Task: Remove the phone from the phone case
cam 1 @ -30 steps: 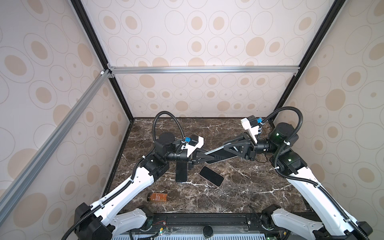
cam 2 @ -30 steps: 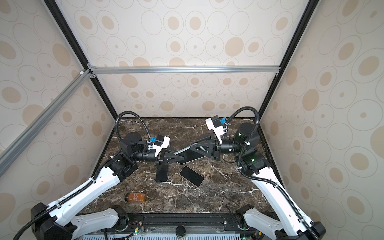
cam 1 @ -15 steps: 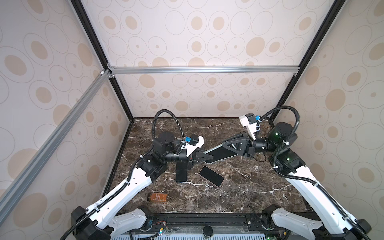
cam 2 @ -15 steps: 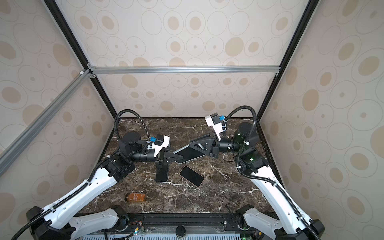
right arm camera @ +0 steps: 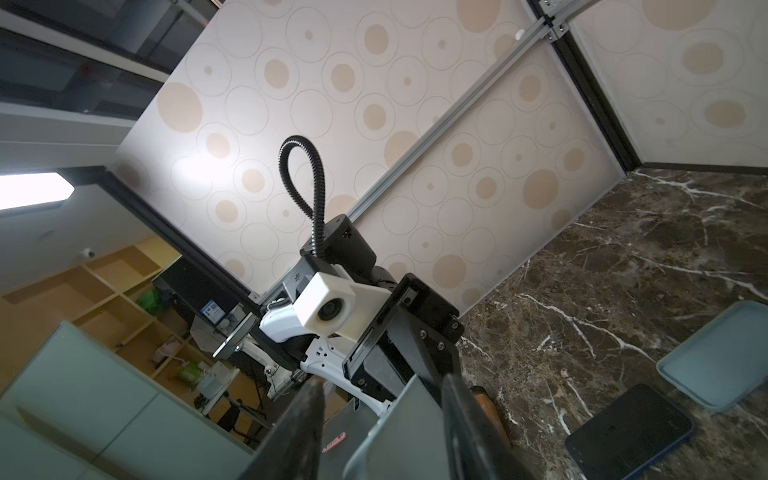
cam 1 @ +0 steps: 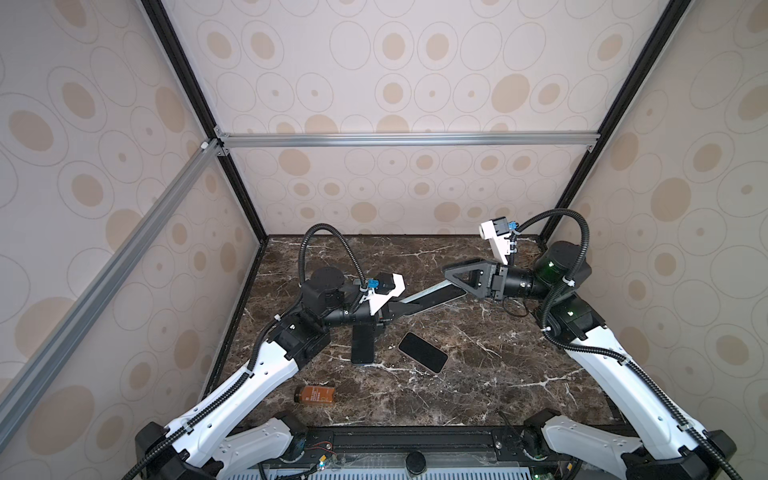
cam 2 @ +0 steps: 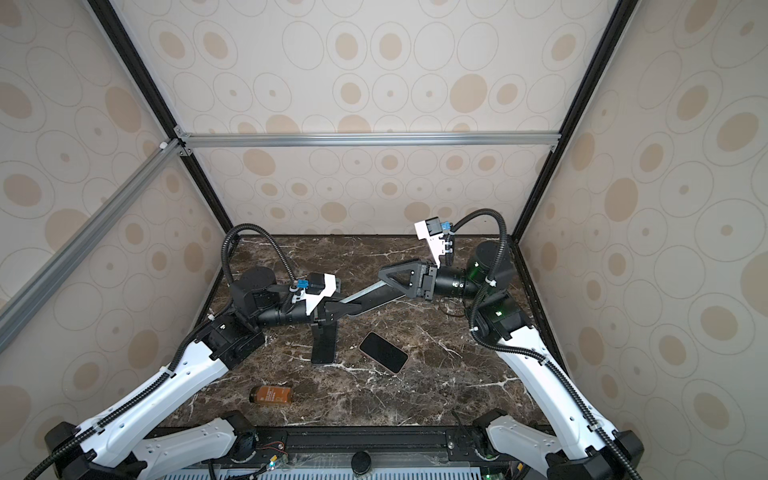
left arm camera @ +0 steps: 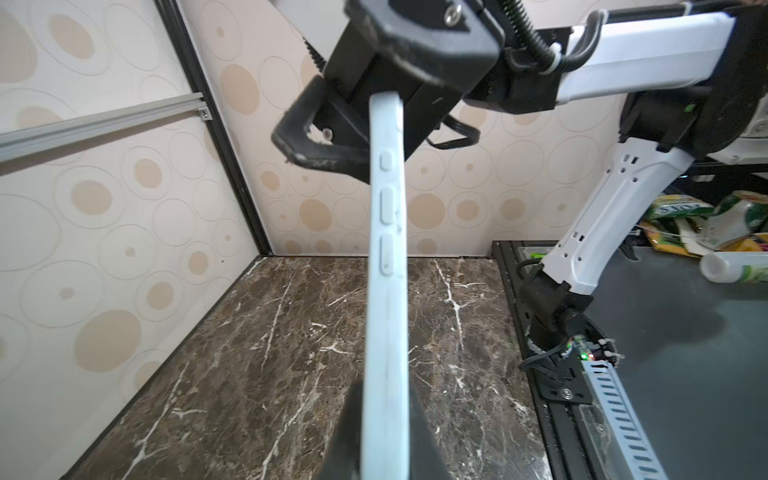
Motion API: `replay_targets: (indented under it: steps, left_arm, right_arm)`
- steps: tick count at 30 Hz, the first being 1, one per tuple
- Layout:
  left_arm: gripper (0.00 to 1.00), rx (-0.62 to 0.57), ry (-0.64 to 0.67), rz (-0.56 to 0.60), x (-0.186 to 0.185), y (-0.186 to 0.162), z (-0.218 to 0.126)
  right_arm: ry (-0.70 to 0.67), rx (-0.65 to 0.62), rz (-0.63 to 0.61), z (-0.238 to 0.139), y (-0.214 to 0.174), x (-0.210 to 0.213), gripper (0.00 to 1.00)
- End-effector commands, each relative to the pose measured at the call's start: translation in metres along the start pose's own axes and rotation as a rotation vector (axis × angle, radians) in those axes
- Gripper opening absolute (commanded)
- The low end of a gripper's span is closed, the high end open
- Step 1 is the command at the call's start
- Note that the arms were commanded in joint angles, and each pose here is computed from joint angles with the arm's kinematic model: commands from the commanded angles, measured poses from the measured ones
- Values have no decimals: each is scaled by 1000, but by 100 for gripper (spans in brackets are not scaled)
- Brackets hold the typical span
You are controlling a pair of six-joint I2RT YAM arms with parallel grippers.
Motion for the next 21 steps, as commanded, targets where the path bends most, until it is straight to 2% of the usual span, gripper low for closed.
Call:
replay_targets:
  steps: [1,6,9,14,21]
  left_arm:
    - [0,-112,95,80,10,25,-11]
    - [0,-217,67,2,5,34,-13]
    - [0,-273,57,-48,4,39,-15]
    - [0,-340,88,-149,12,49,-17]
    - [0,-480,144,-379,27,60,-21]
  right_arm:
    - [-12,-116,-151,-14,8,33,63]
    - [-148,-241,-326,-35,3,37,65]
    - [-180,-262,-390,-43,-4,37,65]
    - [-188,-256,-430,-47,-17,28,65]
    - [-105,-235,-422,-38,-25,9,62]
Point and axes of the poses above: each gripper's point midway between its finger pads, its own z axis out along the fingers, its own x axis along the line the jaws close on, y = z × x, the point moved 6 cm from there along -z, back along the fingers, and after that the axes turned 13 degrees about z, right-handed, at the moved point
